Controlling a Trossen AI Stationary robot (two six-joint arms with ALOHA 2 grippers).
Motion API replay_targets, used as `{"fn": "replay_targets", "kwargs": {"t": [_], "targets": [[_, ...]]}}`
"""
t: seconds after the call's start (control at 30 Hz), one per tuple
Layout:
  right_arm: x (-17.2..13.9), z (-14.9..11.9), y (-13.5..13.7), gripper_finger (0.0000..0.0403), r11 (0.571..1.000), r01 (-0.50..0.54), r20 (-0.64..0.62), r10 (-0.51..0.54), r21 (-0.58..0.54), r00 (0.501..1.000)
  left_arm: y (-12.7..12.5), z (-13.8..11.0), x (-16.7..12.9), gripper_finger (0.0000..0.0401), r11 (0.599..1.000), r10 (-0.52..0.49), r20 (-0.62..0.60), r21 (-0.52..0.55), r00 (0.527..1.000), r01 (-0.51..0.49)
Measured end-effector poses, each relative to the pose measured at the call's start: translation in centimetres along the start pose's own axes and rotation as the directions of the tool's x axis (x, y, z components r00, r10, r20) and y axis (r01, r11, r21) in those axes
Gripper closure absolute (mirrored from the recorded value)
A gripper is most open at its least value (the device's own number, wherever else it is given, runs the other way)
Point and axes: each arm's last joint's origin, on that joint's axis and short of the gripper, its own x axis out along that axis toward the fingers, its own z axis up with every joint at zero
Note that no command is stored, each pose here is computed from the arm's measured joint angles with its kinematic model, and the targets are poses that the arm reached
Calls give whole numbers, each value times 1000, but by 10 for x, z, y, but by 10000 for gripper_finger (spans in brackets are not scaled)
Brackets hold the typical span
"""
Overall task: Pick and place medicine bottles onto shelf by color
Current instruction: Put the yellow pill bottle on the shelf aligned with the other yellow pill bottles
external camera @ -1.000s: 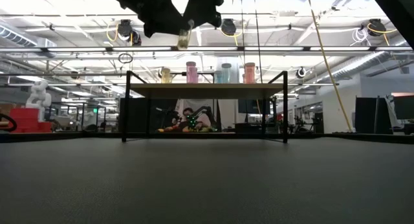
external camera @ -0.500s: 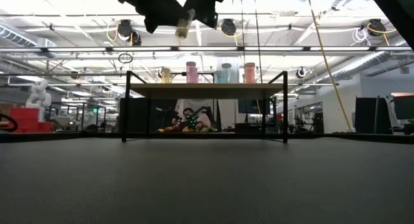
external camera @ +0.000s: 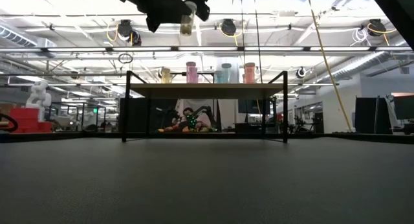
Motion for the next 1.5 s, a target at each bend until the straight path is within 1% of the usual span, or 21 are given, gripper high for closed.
{"fn": "replay_targets", "kwargs": {"t": [0.07, 0.13, 0.23, 0.3, 0.33, 0.43, 0.5, 0.57, 0.6, 0.63, 0.7, 0.77, 0.87, 0.93, 1.03, 1.23, 1.3, 1.5], "targets": [[-10, 4, 1, 203, 999, 44, 34, -43, -5, 998, 1, 0, 0, 279, 1000, 6, 2, -1, 1000, -6], [-19, 6, 2, 196, 993, 120, 57, -119, -9, 991, 2, 1, 0, 279, 999, 41, 9, -4, 999, -41], [-38, 7, 4, 193, 973, 232, 72, -230, -16, 971, 6, 3, -9, 279, 989, 143, 10, -26, 990, -143], [-51, 9, 5, 193, 959, 284, 101, -280, -25, 955, 12, 7, -18, 279, 972, 233, 30, -53, 972, -231], [-59, 9, 6, 193, 952, 304, 106, -300, -24, 948, 16, 5, -24, 279, 958, 281, 12, -60, 960, -280], [-81, 9, 9, 193, 941, 337, 137, -331, -22, 934, 30, 5, -42, 279, 911, 405, -3, -86, 914, -404], [-93, 8, 9, 193, 938, 348, 152, -342, -11, 927, 40, 0, -53, 279, 891, 445, -17, -88, 895, -444], [-99, 5, 9, 193, 936, 353, 138, -350, 0, 927, 48, -7, -62, 279, 875, 476, 26, -112, 879, -471], [-101, 5, 9, 193, 935, 355, 140, -352, 5, 926, 52, -16, -64, 279, 866, 492, 27, -115, 870, -486], [-105, 4, 9, 193, 933, 360, 141, -357, 9, 923, 55, -23, -66, 279, 861, 504, 57, -121, 862, -495], [-108, 1, 10, 193, 934, 358, 120, -357, 15, 926, 60, -35, -67, 279, 865, 501, 152, -122, 852, -487], [-109, 2, 10, 193, 933, 359, 135, -358, 13, 924, 63, -45, -67, 279, 865, 499, 244, -95, 831, -492], [-109, 2, 10, 193, 933, 359, 132, -358, 14, 924, 67, -60, -62, 279, 862, 492, 308, -44, 814, -504], [-109, 2, 10, 193, 933, 359, 134, -357, 14, 924, 71, -68, -58, 279, 861, 492, 308, -34, 814, -508], [-109, 3, 10, 193, 933, 360, 139, -358, 14, 923, 77, -79, -49, 279, 859, 502, 271, -48, 821, -509], [-110, 2, 9, 193, 931, 364, 134, -364, 25, 922, 89, -85, -30, 279, 872, 482, 263, -47, 836, -488], [-110, 2, 9, 193, 930, 367, 132, -368, 33, 921, 92, -88, -25, 279, 873, 482, 242, -46, 842, -486], [-111, -2, 9, 193, 922, 383, 90, -387, 51, 918, 96, -94, -18, 279, 870, 488, 204, -39, 848, -491]]}}
